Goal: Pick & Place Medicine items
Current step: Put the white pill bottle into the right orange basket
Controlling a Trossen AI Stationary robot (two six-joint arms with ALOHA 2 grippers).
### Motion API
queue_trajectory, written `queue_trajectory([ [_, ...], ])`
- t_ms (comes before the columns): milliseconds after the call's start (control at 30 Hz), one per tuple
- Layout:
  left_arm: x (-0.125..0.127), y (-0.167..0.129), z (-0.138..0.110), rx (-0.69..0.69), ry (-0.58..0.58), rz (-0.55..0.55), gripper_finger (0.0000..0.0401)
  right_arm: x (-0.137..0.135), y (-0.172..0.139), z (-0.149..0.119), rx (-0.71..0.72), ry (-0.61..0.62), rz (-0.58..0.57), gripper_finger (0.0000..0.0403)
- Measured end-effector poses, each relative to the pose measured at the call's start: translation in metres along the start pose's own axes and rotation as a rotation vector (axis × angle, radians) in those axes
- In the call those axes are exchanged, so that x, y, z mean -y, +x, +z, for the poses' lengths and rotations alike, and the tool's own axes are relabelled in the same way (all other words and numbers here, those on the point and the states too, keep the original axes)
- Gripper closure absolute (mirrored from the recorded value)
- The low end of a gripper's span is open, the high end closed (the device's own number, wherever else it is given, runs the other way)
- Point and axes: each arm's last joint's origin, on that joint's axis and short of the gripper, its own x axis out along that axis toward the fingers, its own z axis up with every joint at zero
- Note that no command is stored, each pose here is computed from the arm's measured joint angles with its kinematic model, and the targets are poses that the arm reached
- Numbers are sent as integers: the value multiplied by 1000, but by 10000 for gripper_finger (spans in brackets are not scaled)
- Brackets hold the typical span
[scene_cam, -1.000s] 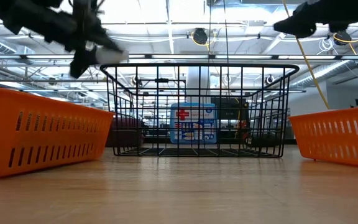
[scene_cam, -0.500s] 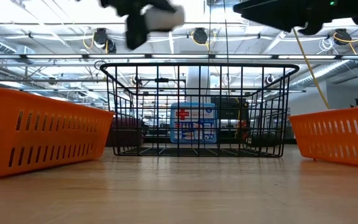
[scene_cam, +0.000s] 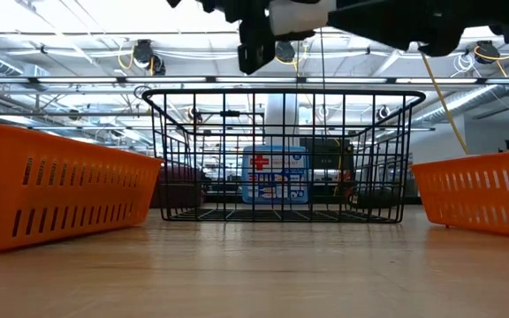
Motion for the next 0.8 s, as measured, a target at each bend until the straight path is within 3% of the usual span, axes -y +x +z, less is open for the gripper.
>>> queue_trajectory([
  [233,0,4,1,7,-27,-32,254,-5,0,2,33,-19,50,159],
  [567,-1,4,2,15,-26,-38,253,-5,0,2,50,-26,71,274],
  [800,-2,2,5,51,68,-31,179,-6,1,1,51,-25,80,277],
])
